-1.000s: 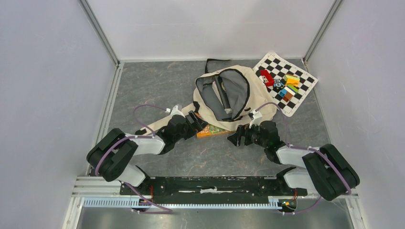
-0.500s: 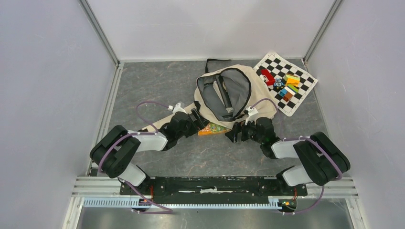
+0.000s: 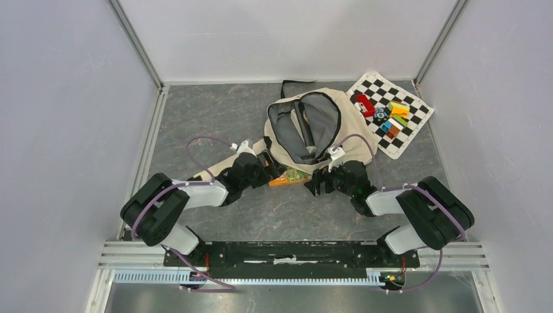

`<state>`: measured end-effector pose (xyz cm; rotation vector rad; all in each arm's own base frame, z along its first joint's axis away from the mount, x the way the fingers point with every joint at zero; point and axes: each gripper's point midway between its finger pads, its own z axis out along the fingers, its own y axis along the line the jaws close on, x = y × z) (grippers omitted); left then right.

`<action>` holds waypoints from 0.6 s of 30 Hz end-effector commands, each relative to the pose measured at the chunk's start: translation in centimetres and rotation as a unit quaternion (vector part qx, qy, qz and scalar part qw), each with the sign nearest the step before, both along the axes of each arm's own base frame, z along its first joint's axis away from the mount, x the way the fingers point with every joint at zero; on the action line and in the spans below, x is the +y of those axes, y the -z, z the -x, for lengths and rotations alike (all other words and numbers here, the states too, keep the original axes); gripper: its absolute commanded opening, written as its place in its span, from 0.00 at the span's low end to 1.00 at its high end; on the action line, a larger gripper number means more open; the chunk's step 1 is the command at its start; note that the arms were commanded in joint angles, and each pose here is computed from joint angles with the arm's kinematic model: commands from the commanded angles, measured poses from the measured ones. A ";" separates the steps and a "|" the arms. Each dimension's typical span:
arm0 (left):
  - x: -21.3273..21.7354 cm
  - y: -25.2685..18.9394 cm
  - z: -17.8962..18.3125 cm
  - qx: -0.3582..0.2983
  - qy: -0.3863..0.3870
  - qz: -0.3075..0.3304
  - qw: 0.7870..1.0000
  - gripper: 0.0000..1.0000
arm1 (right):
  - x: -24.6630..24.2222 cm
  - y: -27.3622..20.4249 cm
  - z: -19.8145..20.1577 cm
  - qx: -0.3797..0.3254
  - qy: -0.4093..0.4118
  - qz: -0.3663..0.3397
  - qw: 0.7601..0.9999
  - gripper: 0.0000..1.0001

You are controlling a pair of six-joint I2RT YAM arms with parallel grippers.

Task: Pack the student bag
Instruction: Move the book to the center of the board.

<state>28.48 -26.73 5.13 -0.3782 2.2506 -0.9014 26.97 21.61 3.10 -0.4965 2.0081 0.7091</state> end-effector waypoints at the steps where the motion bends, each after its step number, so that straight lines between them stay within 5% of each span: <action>1: -2.1 -1.5 4.1 0.003 0.079 0.029 0.996 1.00 | 3.8 -1.2 4.0 0.004 -0.104 -0.029 0.994 0.93; 18: 1.4 -4.1 15.8 0.050 0.222 0.022 0.974 1.00 | 3.6 -0.6 11.0 0.040 -0.150 0.010 0.988 0.93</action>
